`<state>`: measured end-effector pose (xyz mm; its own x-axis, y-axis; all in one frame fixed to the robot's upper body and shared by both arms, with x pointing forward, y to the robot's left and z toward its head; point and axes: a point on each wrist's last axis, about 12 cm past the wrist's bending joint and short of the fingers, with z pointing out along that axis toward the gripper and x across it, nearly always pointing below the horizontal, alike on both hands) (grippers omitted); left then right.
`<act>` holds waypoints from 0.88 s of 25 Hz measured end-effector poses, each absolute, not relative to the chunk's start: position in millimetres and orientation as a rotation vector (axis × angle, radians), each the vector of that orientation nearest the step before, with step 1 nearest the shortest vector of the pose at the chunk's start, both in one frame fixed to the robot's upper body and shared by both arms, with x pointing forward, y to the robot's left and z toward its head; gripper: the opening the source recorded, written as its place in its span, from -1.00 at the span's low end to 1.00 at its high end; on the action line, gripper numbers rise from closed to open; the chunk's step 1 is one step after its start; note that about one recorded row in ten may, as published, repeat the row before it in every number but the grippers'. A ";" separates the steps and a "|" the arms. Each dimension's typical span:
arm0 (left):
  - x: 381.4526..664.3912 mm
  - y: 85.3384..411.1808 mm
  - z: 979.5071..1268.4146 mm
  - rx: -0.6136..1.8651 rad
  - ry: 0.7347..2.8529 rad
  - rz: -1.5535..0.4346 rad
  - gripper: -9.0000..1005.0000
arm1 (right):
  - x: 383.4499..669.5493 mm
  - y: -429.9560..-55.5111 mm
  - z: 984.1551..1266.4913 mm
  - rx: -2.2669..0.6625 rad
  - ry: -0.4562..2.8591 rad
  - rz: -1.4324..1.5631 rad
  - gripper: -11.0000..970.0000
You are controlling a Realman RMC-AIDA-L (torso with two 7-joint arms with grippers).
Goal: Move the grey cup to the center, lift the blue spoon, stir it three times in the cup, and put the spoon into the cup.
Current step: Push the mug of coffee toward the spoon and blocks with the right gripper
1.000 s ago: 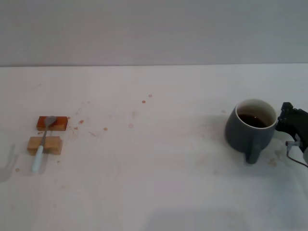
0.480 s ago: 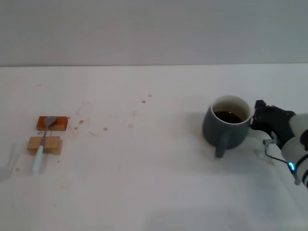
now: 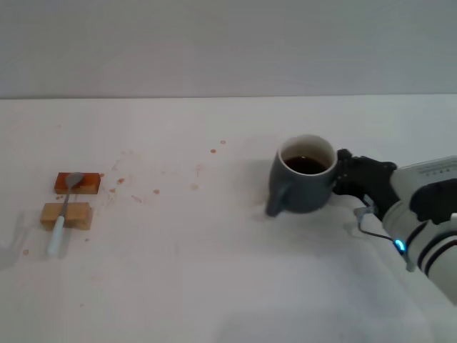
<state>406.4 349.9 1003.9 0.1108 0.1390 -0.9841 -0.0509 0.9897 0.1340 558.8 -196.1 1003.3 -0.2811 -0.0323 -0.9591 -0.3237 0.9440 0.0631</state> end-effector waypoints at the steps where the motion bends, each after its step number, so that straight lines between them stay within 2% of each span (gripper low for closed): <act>1: 406.4 349.9 1003.9 0.073 1.454 0.140 0.56 | 558.8 -196.1 1003.3 -0.262 1.842 0.288 -0.98; 22: 407.3 349.4 1004.6 0.073 1.448 0.138 0.53 | 558.5 -141.6 1014.0 -0.438 1.845 0.437 -0.98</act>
